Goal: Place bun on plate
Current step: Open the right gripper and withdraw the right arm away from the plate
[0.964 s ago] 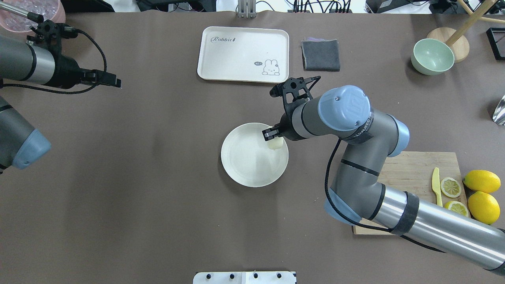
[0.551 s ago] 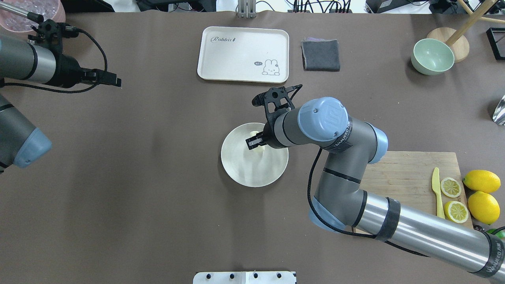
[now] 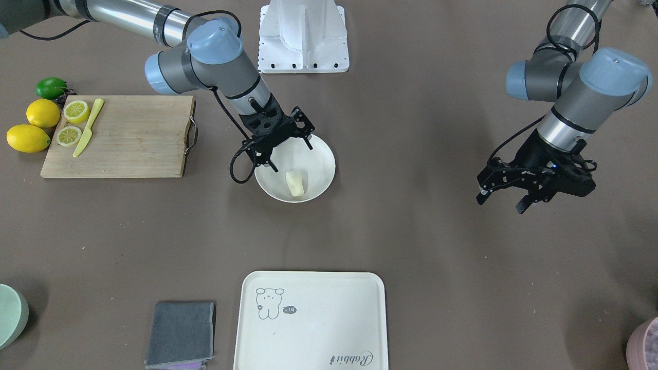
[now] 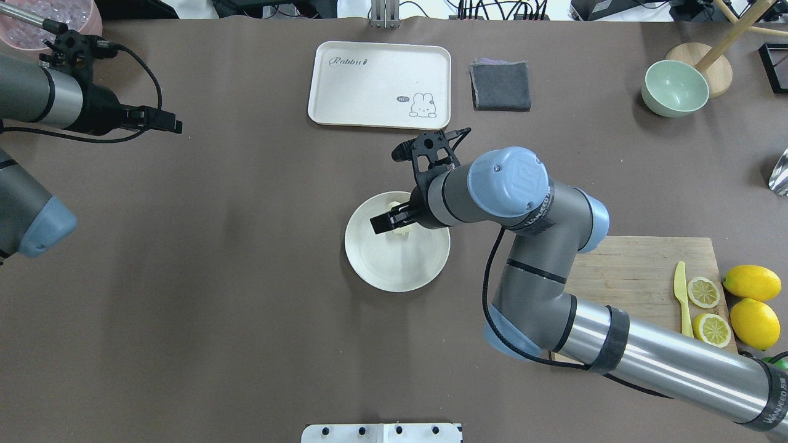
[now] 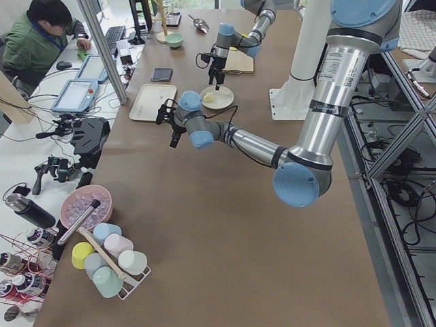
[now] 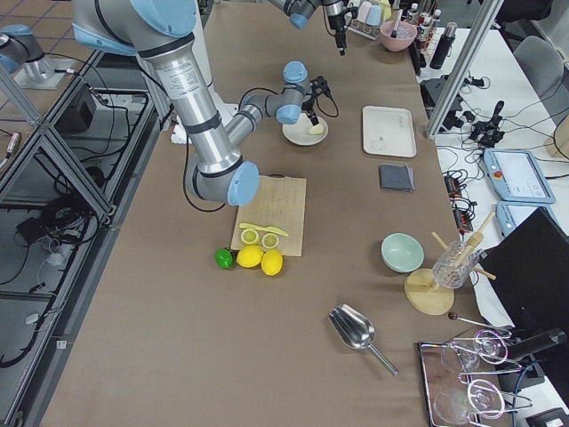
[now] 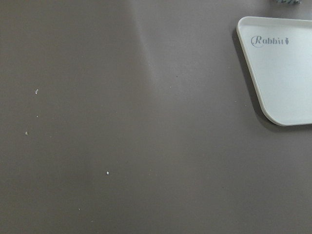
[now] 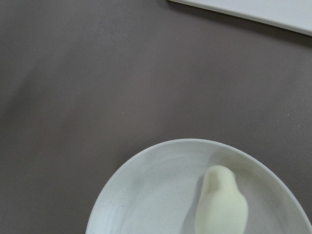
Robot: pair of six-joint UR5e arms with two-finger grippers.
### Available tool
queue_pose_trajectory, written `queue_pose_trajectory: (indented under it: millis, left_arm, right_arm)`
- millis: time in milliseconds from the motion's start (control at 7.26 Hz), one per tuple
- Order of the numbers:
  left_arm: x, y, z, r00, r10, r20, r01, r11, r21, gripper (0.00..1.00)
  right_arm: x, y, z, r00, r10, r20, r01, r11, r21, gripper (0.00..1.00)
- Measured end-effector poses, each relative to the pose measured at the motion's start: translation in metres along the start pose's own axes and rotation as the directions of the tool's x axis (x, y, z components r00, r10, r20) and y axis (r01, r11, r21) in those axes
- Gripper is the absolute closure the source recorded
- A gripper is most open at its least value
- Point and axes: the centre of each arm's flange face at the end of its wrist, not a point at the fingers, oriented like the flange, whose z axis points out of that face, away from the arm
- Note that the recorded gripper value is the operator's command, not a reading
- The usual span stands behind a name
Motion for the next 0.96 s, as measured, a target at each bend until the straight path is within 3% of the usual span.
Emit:
queue_pose_trajectory:
  millis: [275,551,688,964]
  left_arm:
    - [-0.045,-0.028,-0.017,0.998,0.011,0.057,-0.012,1.000,0.028,0.02]
    - [-0.099,-0.084,-0.047,0.995,-0.022,0.095,0.024,1.000,-0.019,0.02]
    - [-0.118,-0.118,-0.068,0.991,-0.077,0.109,0.083,0.995,-0.053,0.02]
    - [-0.174,-0.160,-0.107,0.982,-0.092,0.166,0.106,0.992,-0.074,0.02]
  right_arm:
    - [0.078,-0.045,-0.043,0.997,0.075,-0.003,-0.075,0.996,-0.053,0.00]
    - [0.182,-0.076,-0.098,0.989,0.132,-0.070,-0.138,0.986,-0.097,0.00]
    - [0.227,-0.083,-0.122,0.985,0.133,-0.110,-0.145,0.984,-0.107,0.00]
    - [0.313,-0.092,-0.186,0.980,0.121,-0.160,-0.141,0.982,-0.122,0.00]
